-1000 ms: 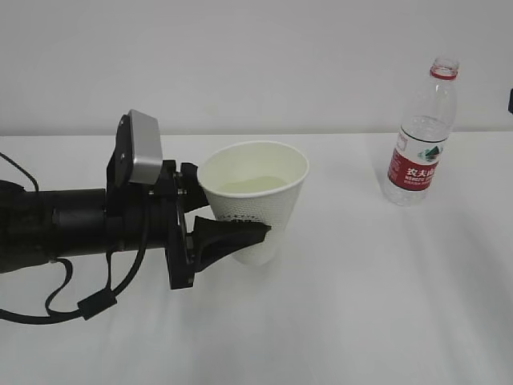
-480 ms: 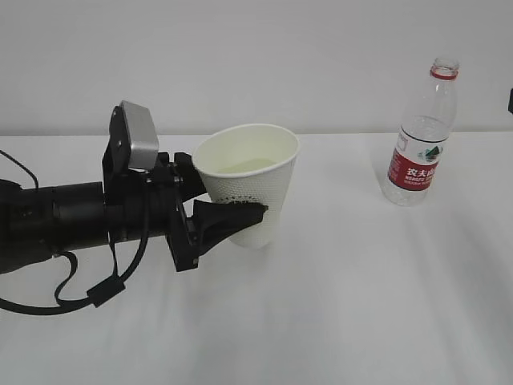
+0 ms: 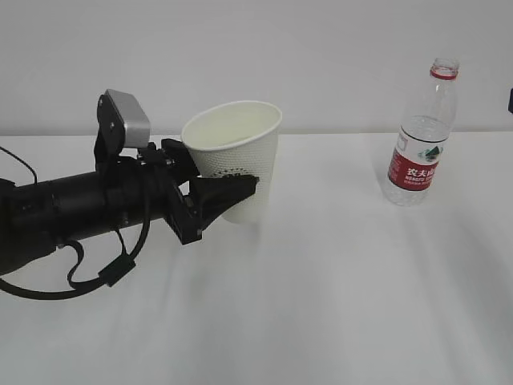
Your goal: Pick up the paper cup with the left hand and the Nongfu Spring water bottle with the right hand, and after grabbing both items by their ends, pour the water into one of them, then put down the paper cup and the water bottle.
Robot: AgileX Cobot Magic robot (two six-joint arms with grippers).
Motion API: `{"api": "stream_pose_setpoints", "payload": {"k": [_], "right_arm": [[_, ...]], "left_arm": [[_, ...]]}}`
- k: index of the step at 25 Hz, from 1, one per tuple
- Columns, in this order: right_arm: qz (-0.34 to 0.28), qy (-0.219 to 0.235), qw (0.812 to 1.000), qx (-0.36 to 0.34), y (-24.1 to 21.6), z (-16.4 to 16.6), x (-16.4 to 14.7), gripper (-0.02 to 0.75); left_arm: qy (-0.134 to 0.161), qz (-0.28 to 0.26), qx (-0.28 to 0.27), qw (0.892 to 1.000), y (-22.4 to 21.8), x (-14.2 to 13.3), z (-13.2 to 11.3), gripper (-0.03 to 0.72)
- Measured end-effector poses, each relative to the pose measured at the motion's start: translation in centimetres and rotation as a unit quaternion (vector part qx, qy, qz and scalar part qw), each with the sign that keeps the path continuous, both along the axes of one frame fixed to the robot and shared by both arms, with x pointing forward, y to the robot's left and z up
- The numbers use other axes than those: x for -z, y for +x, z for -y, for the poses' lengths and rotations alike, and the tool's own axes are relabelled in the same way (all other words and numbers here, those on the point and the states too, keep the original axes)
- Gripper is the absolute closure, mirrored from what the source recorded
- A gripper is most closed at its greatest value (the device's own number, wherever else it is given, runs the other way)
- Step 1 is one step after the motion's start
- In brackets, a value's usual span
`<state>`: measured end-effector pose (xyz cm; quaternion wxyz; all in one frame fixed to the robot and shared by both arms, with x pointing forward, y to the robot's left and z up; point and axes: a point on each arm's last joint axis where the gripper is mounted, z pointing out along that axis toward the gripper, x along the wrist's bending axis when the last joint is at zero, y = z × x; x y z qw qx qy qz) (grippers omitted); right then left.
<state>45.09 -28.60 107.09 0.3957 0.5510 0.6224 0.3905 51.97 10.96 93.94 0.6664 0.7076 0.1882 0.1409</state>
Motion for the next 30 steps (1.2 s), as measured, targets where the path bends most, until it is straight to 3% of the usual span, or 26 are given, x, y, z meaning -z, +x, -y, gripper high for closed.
{"api": "stream_pose_setpoints", "payload": {"k": [15, 30], "right_arm": [[0.003, 0.001, 1.000, 0.000, 0.0, 0.0, 0.0, 0.149], [0.004, 0.001, 1.000, 0.000, 0.0, 0.0, -0.1, 0.149]], "left_arm": [[-0.016, 0.001, -0.071, 0.997, 1.2, -0.2, -0.9, 0.205], [-0.017, 0.002, -0.149, 0.989, 3.6, -0.3, -5.4, 0.205]]}}
